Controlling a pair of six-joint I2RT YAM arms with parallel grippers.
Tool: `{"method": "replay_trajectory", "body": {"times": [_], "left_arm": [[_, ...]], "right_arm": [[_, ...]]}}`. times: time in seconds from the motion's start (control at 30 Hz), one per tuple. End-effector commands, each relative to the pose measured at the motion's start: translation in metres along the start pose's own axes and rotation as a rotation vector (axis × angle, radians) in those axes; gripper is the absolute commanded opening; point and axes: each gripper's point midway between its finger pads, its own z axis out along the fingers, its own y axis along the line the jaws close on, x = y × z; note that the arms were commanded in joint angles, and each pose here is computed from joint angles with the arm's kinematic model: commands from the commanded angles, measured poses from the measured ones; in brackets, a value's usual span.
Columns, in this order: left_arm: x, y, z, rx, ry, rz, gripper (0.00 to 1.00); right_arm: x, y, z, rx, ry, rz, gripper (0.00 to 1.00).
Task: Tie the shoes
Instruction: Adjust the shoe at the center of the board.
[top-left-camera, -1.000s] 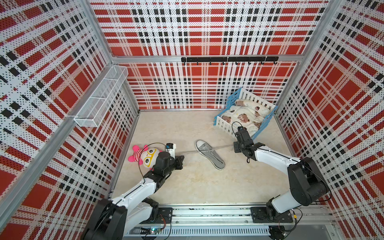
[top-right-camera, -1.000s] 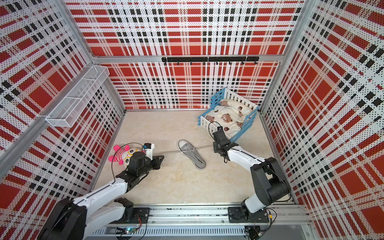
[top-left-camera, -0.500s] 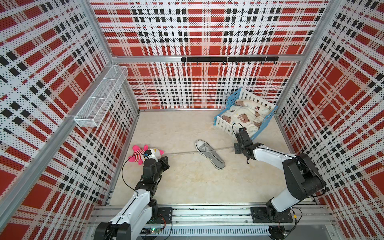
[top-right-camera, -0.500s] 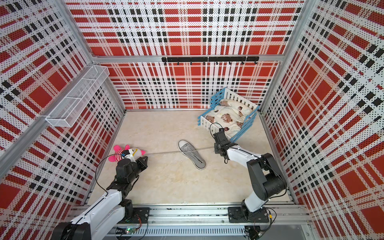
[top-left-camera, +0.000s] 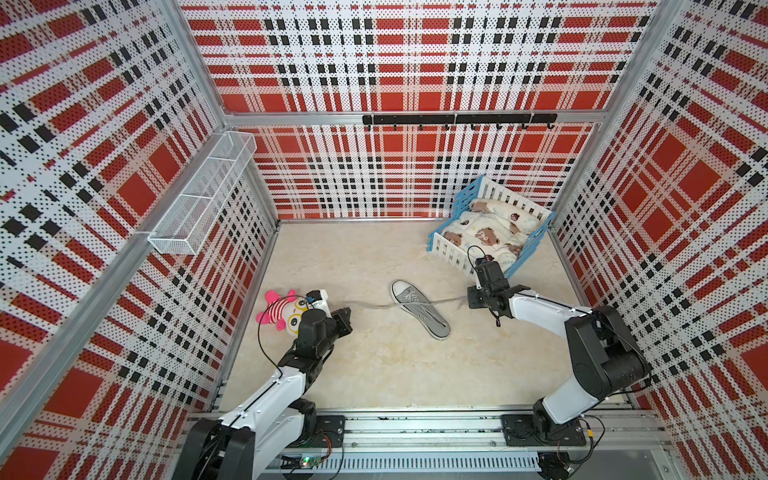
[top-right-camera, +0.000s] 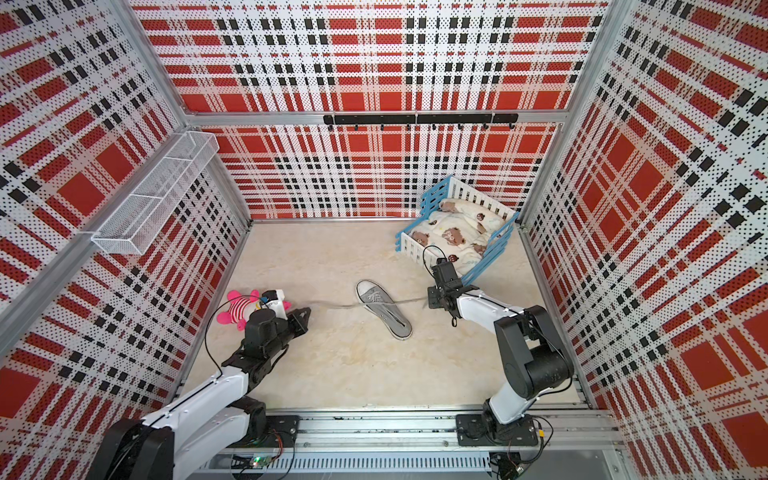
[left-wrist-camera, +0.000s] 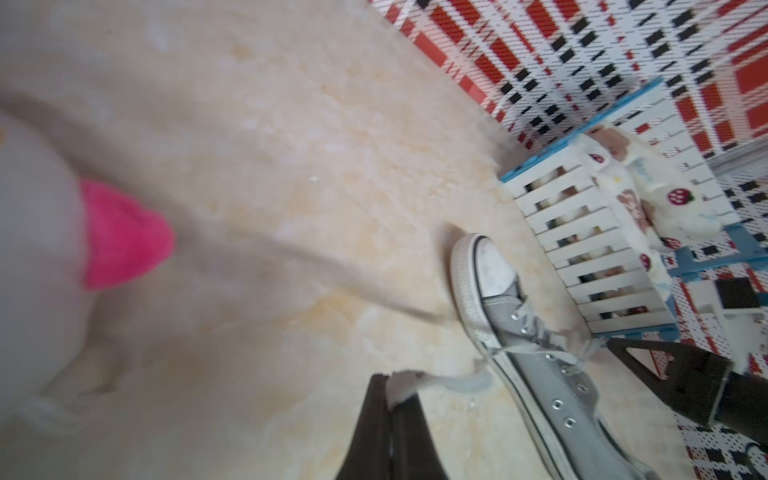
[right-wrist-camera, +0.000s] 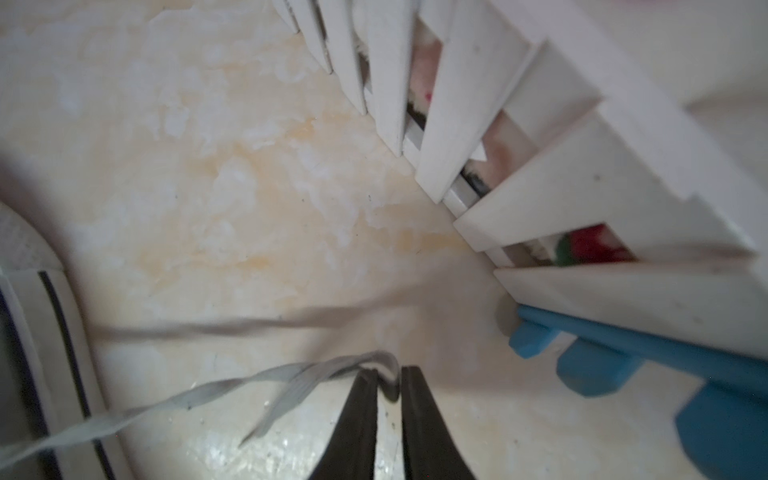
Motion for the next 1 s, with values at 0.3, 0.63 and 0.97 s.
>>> {"method": "replay_trajectory", "body": {"times": [0.3,0.63,0.97], "left_arm": [[-0.052,-0.062,-0.003,0.084,-0.102,0.144,0.00],[-0.056,-0.071,0.009,0.101,-0.086,0.170,0.00],[-0.063,-0.081,0.015,0.131,-0.090,0.174,0.00]], "right_arm": [[-0.015,0.048,-0.054,-0.241,-0.091,-0.077,0.52],[0.060,0.109,-0.039,-0.430,0.150,-0.164,0.24],[0.060,0.160,-0.073,-0.685,0.102,-0.184,0.23]]}}
